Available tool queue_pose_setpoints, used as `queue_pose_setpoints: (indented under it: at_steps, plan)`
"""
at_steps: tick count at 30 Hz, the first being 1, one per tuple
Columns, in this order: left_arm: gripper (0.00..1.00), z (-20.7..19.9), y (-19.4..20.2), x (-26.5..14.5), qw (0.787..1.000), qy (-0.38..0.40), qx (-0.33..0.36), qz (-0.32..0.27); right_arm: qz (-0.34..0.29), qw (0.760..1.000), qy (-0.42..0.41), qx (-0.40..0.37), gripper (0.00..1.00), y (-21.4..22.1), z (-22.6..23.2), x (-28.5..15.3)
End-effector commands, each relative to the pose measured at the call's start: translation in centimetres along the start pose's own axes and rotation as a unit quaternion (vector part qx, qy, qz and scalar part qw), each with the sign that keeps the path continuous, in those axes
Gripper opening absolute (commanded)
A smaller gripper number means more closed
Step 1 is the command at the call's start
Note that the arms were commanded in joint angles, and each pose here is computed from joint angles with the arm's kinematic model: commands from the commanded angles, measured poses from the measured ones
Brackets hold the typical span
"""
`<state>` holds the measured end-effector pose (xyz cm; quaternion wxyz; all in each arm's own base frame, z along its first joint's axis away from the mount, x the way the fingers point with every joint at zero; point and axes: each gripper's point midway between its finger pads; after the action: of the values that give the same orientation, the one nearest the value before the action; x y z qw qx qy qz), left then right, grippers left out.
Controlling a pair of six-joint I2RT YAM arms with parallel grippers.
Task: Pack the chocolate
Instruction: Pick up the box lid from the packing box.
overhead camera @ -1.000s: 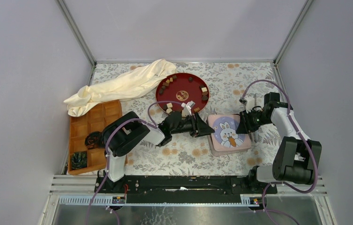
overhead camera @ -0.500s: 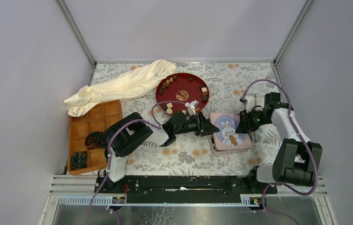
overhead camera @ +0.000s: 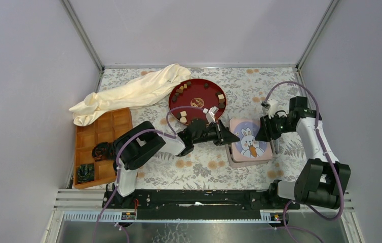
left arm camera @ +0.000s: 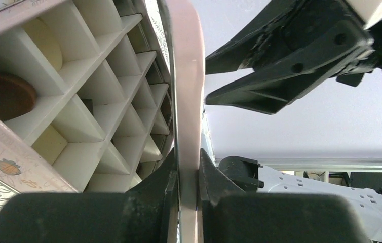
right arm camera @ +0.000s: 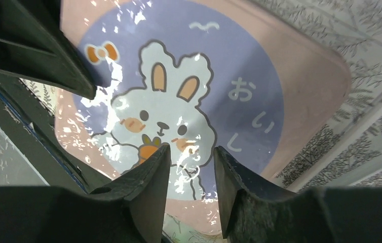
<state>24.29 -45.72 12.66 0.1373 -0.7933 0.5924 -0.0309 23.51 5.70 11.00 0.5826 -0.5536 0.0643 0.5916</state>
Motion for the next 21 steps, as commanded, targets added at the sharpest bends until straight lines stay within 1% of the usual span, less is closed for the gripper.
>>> queue_pose_setpoints:
  at_steps: [1, 5, 8, 10, 13, 16, 18, 19, 21]
  plan:
    - [0.00, -2.0, -0.7, 0.4, 0.999, 0.038, 0.032, -0.011, -0.061, 0.997, -0.003, -0.039, 0.46, -3.9, 1.8, -2.9]
    - [0.00, -4.2, -1.8, -0.5, 0.996, 0.069, 0.045, -0.026, -0.101, 0.993, -0.007, -0.058, 0.50, -6.0, 3.6, -5.2]
    - [0.00, -6.1, -2.7, -2.0, 0.993, 0.095, 0.059, -0.047, -0.136, 0.988, -0.010, -0.075, 0.52, -7.4, 5.1, -6.9]
    - [0.00, -7.6, -3.4, -3.4, 0.989, 0.114, 0.073, -0.064, -0.158, 0.984, -0.009, -0.078, 0.56, -8.2, 5.9, -7.7]
    - [0.00, -9.7, -4.3, -5.8, 0.981, 0.146, 0.092, -0.088, -0.199, 0.977, -0.003, -0.080, 0.66, -9.5, 6.5, -8.7]
    - [0.00, -11.1, -4.9, -8.2, 0.974, 0.173, 0.101, -0.104, -0.227, 0.972, -0.006, -0.059, 0.86, -10.4, 6.5, -9.0]
    - [0.00, -11.5, -5.2, -9.6, 0.971, 0.185, 0.102, -0.110, -0.238, 0.970, -0.029, -0.040, 0.97, -10.8, 6.7, -8.9]
    - [0.00, -11.9, -5.1, -10.3, 0.969, 0.195, 0.105, -0.113, -0.245, 0.968, -0.053, -0.028, 0.99, -11.0, 7.0, -8.9]
    - [0.00, -12.2, -4.8, -11.2, 0.966, 0.207, 0.109, -0.114, -0.260, 0.959, -0.110, -0.009, 1.00, -11.3, 8.0, -8.9]
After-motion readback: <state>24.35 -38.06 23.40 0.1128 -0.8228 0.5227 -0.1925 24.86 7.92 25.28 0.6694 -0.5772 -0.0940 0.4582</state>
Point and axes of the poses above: each gripper's point midway between its finger pads, its own x axis out along the fingers, its own z axis along the line the jaws close on, y = z × x
